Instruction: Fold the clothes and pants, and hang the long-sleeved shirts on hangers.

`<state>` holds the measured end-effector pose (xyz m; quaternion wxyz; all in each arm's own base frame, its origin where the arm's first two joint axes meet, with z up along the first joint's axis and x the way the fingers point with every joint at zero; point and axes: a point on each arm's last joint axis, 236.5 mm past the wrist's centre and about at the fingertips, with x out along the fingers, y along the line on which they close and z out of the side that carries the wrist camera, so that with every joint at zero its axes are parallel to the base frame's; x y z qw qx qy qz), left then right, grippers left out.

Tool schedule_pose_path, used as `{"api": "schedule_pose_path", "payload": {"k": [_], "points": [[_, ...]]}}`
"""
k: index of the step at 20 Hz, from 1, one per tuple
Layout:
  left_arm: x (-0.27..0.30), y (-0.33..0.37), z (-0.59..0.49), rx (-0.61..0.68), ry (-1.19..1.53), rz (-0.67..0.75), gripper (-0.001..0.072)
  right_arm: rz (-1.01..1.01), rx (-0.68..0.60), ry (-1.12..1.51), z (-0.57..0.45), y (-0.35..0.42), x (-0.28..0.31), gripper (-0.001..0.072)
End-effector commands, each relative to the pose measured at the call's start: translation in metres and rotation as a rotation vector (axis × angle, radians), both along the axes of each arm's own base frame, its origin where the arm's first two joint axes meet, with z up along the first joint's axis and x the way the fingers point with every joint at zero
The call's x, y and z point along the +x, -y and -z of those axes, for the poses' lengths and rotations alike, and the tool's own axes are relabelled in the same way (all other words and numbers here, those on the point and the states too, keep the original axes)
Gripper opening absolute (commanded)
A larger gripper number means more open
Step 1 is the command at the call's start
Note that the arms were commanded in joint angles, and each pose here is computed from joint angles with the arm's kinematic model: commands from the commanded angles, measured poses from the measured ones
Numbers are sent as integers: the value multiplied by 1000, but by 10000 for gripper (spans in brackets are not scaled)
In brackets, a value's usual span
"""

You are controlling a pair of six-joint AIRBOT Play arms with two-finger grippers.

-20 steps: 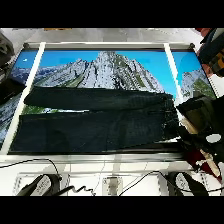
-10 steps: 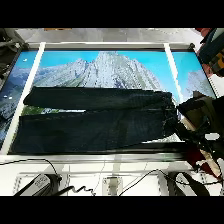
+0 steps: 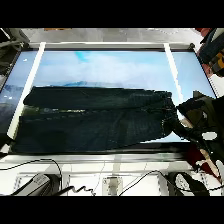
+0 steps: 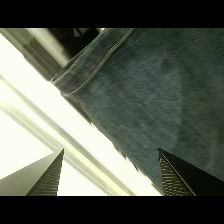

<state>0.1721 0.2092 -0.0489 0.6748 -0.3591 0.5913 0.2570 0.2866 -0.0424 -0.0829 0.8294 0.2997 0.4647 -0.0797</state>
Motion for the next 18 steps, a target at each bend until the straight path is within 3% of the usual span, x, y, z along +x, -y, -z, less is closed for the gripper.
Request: {"api": "schedule_pose_path", "payload": {"k": [1,10,11,13,14,18], "points": [[-10,5,29,-6,4,-48,623,-16,-9,7,-1,-2,1,26],[9,2,71,37,120,-187,620,-66,-12,-16,2,-8,-5,26],[11,0,73,42,126,-184,579,-70,-7,-20,2,-10,-6,26],[21,-4,71,59,170,-168,171,-84,1,-29,2,-13,-9,26],[29,-7,65,72,206,-150,26,-93,-4,-26,-1,-13,-9,25],[76,-17,12,131,425,-53,29,-134,-73,33,-32,-6,0,25]]}}
